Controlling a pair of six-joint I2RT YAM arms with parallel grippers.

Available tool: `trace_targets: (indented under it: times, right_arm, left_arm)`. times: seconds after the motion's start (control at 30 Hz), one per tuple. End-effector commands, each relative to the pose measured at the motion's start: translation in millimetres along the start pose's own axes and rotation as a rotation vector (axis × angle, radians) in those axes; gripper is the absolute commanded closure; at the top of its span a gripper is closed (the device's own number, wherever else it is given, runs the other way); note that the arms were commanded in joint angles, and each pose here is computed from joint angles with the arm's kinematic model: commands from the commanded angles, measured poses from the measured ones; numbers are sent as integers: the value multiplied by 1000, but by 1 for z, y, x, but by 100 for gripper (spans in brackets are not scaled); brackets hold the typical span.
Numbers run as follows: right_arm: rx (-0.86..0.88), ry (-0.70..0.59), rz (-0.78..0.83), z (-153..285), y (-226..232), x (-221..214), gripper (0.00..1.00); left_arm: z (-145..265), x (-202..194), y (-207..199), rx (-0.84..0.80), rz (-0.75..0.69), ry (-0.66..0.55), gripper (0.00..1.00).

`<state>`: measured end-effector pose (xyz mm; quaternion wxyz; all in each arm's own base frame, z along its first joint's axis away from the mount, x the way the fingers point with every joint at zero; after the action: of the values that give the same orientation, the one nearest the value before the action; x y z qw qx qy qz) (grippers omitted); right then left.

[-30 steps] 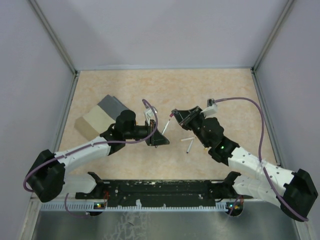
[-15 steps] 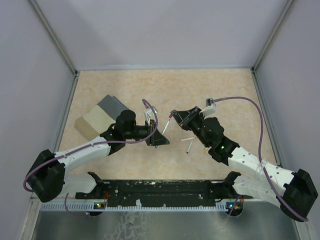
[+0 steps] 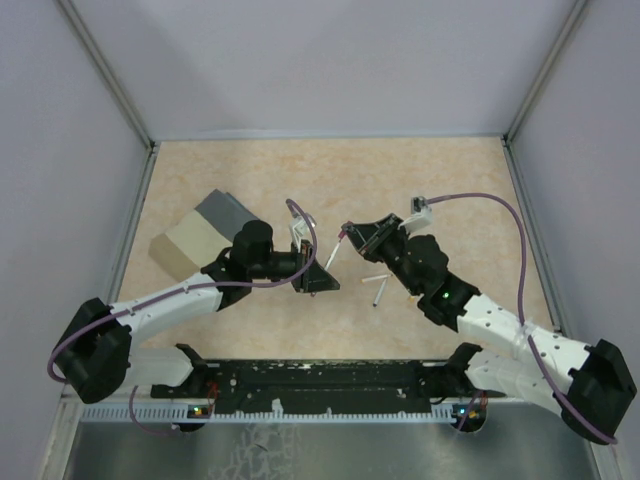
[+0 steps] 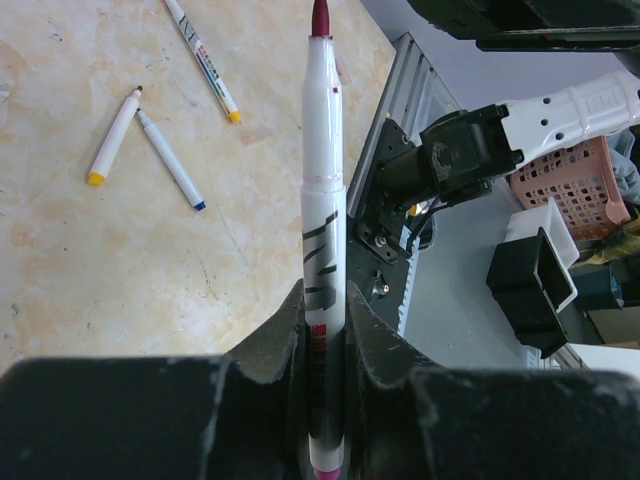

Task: Insert the pens into the pen caps
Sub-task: Insert the pen cap onto the pen.

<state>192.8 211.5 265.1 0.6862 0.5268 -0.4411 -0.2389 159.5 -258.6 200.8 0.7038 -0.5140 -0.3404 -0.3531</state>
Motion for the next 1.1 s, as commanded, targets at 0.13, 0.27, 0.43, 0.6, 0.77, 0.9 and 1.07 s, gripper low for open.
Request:
trace_targets:
  times: [0.13, 0.27, 0.43, 0.6, 0.77, 0.9, 1.07]
  right_arm:
    - [49, -32, 13, 5, 11, 9, 100]
    - [55, -25, 18, 5, 11, 9, 100]
    - [49, -22, 27, 5, 9, 8, 100]
    - [38, -21, 32, 5, 5, 7, 100]
    - [21, -22, 46, 5, 1, 7, 100]
    - [13, -18, 49, 5, -1, 6, 100]
    - [22, -3, 49, 4, -1, 4, 100]
  left_arm:
    - [-3, 14, -5, -31, -57, -40, 100]
    - [-4, 14, -5, -31, -56, -39, 100]
    - [-4, 14, -5, -31, -56, -39, 100]
    - [-3, 14, -5, -32, -56, -38, 100]
    - [-3, 14, -5, -31, -57, -40, 100]
    - [-3, 14, -5, -31, -57, -40, 100]
    - [-3, 13, -5, -32, -56, -37, 100]
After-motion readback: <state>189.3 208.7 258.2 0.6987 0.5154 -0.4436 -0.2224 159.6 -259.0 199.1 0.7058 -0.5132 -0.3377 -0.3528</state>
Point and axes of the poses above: each gripper's point midway between its finger pads, its own z axis back along the fingers, its own y axis along the line the jaws close on, x = y × z, the point moved 8 cm from there along z, back along the fingers, and after that the axes turned 14 degrees about -z, right-handed, at the moved point
